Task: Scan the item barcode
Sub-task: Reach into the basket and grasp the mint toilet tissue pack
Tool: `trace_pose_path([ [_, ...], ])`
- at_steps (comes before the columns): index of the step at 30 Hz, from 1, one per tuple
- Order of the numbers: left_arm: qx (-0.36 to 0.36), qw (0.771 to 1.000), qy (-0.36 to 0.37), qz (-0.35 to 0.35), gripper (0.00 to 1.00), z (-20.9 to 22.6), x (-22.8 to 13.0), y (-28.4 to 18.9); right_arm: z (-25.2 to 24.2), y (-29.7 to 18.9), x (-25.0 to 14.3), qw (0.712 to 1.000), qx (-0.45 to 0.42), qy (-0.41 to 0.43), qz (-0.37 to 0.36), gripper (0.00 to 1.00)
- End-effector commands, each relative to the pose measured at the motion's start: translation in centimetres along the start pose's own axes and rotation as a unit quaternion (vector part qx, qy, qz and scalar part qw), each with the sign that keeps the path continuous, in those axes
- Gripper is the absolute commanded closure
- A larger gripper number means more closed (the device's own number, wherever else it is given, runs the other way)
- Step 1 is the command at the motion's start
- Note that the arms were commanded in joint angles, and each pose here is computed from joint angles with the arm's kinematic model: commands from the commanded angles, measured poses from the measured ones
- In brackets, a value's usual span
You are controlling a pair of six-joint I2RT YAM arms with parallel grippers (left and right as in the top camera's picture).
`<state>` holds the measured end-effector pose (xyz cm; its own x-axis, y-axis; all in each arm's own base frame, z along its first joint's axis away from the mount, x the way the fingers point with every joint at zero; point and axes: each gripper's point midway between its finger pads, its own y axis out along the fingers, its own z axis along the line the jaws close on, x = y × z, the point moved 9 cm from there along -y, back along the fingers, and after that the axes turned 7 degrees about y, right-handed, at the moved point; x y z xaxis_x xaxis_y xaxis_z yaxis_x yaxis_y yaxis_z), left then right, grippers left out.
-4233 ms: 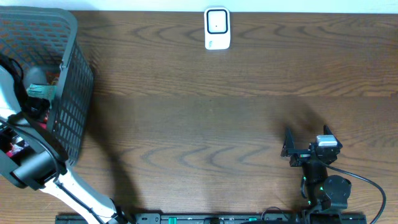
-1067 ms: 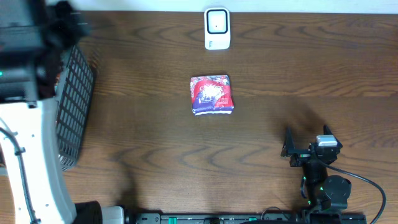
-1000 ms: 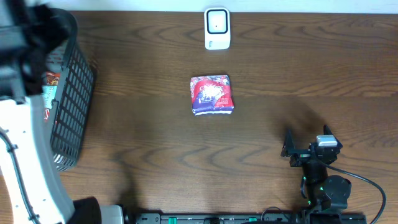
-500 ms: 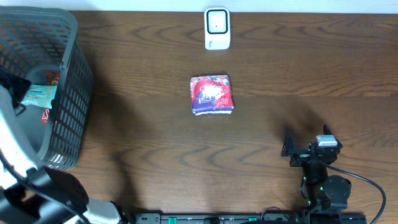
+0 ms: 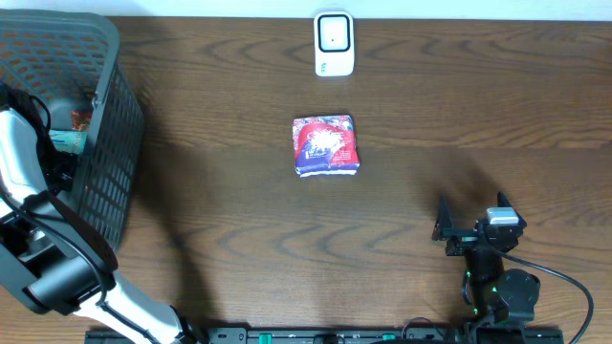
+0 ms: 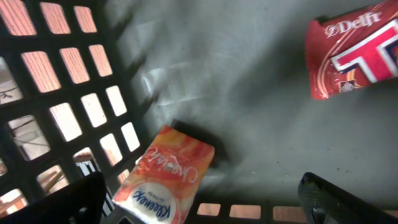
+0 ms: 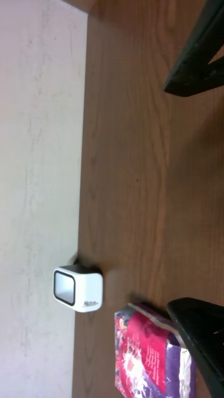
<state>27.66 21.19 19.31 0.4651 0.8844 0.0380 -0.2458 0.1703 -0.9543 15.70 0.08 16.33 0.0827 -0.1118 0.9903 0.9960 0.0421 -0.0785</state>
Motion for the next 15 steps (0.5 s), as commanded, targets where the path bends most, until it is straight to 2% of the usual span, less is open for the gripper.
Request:
trace_pose_path([
  [1,-0.007,1.000,0.026,-0.003,0.02,-0.7,0.6,0.8,-0.1,0.0,-0.1,1.000,-0.002,-0.007,0.002,0.01],
  [8,-0.057,0.992,0.097,-0.061,0.02,-2.1,2.4,0.6,-0.1,0.0,-0.1,1.000,-0.002,-0.007,0.002,0.01],
  [15,-0.163,0.962,0.167,-0.143,0.02,-4.7,4.7,-0.5,-0.1,0.0,-0.1,1.000,-0.002,-0.007,0.002,0.01],
])
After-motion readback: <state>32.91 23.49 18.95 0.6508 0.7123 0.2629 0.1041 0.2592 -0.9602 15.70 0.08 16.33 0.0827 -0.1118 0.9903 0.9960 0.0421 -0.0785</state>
